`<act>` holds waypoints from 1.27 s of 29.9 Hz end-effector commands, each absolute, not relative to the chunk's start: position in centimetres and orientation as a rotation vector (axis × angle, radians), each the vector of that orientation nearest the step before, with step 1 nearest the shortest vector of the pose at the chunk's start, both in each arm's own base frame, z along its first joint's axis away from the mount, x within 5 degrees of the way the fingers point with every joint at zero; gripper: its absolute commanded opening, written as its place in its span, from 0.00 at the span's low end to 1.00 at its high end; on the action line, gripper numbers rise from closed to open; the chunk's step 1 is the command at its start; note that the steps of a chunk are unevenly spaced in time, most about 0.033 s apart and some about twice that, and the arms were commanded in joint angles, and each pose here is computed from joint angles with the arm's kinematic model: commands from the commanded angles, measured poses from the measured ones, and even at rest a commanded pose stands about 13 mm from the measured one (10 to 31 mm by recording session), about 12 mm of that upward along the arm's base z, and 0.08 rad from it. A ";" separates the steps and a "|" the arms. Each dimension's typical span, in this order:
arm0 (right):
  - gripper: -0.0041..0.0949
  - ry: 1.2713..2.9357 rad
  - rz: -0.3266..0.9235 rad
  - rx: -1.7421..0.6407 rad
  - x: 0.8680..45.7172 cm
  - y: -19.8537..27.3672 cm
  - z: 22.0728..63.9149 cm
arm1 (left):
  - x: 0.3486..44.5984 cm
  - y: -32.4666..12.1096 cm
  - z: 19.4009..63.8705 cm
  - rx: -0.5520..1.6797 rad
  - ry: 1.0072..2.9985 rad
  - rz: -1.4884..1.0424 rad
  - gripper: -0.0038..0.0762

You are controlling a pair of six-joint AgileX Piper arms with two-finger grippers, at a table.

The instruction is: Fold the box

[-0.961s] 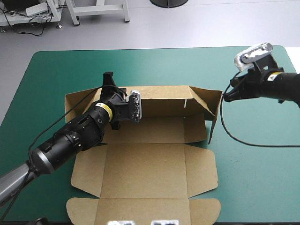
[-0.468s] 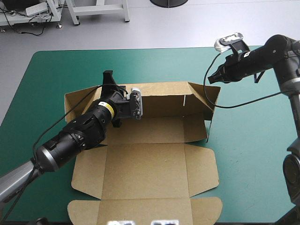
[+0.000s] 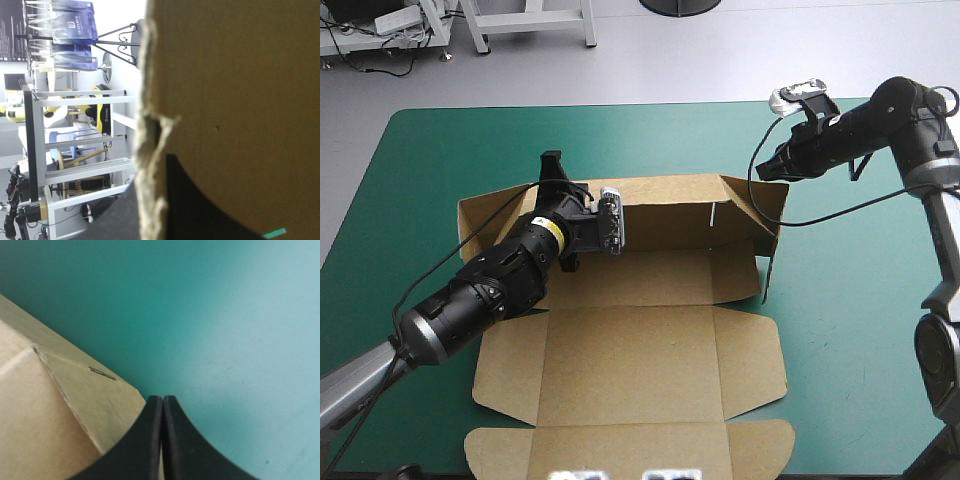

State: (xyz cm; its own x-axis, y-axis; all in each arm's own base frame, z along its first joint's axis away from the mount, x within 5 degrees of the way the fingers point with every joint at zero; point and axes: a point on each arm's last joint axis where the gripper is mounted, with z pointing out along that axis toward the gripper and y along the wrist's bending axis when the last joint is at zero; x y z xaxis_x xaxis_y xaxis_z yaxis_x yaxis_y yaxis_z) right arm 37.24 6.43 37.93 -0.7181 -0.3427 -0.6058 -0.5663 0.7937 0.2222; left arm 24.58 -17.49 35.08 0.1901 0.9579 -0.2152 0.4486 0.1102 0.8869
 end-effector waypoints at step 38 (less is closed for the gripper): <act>0.02 1.806 0.686 -1.061 28.6 6.1 31.6 | 24.3 -17.6 35.9 1.468 1.368 0.649 0.04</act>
